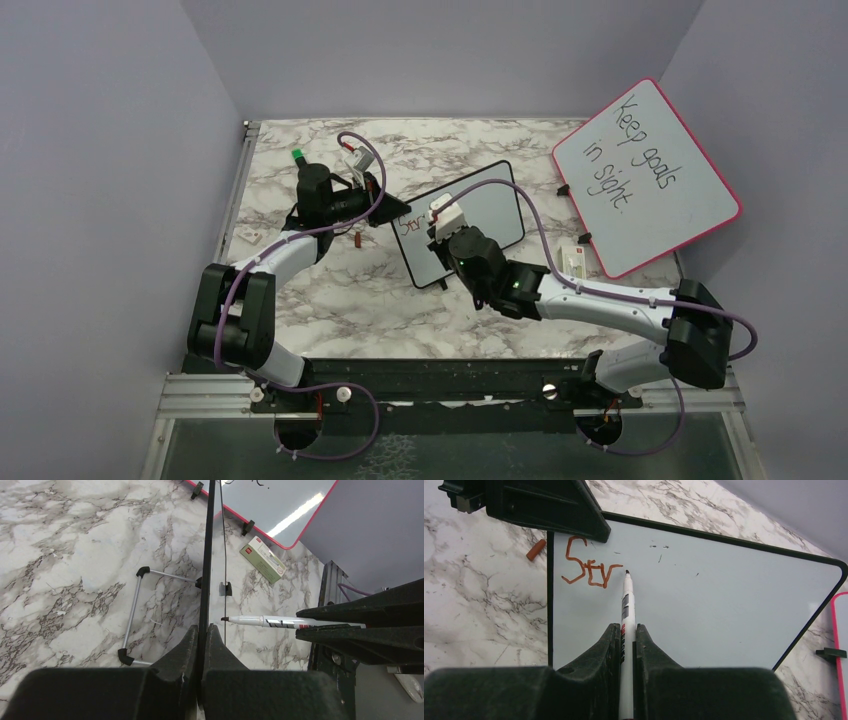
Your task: Write a sentence on the whiteboard
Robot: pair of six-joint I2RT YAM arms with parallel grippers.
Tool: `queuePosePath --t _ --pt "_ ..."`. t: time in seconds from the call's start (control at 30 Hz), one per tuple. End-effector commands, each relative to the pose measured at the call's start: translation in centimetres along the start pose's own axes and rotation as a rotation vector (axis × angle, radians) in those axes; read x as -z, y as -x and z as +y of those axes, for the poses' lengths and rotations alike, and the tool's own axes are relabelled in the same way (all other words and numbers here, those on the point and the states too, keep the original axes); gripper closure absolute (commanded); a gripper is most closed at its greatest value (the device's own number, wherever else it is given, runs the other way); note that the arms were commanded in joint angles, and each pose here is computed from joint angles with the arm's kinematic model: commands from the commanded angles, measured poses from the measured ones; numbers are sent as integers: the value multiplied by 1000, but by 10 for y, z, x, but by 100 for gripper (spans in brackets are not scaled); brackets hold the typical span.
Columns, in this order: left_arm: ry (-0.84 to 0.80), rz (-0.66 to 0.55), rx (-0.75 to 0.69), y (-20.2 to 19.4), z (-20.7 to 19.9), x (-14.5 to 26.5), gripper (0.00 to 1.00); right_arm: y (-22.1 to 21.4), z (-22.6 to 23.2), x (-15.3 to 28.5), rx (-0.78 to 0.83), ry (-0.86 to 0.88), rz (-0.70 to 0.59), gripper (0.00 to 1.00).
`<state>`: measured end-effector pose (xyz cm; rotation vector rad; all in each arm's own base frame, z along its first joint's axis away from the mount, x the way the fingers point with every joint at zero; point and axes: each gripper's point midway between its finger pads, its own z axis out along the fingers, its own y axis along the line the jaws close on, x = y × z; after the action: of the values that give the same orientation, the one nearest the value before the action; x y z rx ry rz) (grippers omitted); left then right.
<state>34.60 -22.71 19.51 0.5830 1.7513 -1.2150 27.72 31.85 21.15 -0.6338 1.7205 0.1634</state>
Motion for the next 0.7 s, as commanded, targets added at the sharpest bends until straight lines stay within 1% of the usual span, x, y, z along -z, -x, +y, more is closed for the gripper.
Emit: queuePosePath --t 0.0,0.43,0.67 --pt "77 72 68 -31 19 -1 100 -7 1 -3 -2 -1 16 99" --pt "74 71 64 -30 18 -1 100 -5 -2 -8 -14 -13 4 99" --pt "73 72 64 -30 18 -1 100 -7 6 -10 -6 27 13 99"
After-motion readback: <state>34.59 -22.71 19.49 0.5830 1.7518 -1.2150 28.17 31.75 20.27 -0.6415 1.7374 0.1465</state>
